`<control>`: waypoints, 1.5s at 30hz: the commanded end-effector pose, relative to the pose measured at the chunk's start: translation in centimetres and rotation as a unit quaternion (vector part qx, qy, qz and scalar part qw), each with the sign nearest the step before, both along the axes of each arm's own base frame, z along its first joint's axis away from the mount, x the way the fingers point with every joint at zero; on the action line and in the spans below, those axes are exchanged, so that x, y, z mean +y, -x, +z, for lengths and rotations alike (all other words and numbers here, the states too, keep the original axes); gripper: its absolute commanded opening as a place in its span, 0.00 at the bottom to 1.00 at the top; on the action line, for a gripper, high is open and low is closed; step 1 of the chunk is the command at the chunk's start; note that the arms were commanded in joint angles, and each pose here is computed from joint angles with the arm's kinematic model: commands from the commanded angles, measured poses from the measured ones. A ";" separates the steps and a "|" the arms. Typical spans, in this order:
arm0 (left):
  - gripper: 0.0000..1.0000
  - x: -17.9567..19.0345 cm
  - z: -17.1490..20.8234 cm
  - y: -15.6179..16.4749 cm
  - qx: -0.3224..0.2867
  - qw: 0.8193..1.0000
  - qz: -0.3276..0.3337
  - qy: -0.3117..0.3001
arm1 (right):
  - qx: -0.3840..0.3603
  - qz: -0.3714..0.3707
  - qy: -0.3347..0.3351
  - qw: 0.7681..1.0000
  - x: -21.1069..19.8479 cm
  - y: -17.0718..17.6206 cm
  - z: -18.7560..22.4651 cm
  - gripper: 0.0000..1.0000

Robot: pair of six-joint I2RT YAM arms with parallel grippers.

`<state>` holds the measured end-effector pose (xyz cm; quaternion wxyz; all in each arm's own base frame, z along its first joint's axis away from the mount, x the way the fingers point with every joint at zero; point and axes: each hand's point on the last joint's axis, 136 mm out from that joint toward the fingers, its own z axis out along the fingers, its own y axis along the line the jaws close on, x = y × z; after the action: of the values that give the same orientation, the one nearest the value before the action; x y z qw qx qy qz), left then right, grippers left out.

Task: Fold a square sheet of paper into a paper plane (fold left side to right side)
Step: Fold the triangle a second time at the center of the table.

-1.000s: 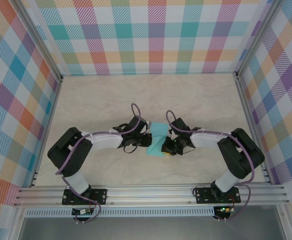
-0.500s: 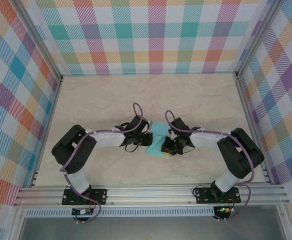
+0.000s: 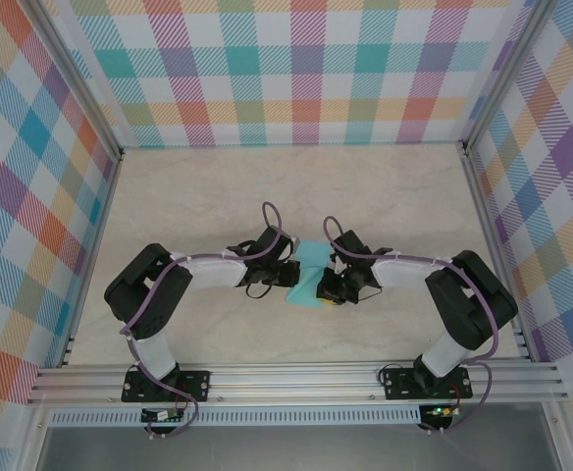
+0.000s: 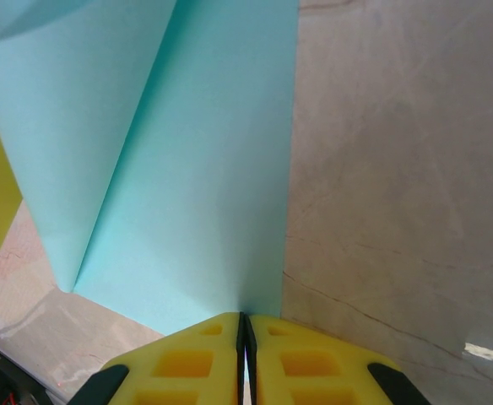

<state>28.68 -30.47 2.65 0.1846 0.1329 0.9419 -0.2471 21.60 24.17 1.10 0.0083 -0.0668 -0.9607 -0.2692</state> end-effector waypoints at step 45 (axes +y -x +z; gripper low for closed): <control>0.00 0.6 -2.1 0.2 0.021 0.999 -0.014 -0.026 | -0.115 -0.037 -0.063 0.991 0.9 -3.4 5.1 0.11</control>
<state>28.90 -30.72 2.20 0.1827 0.1419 0.9410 -0.2470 23.45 24.06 5.05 -0.0778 -0.0636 -0.9486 -0.3000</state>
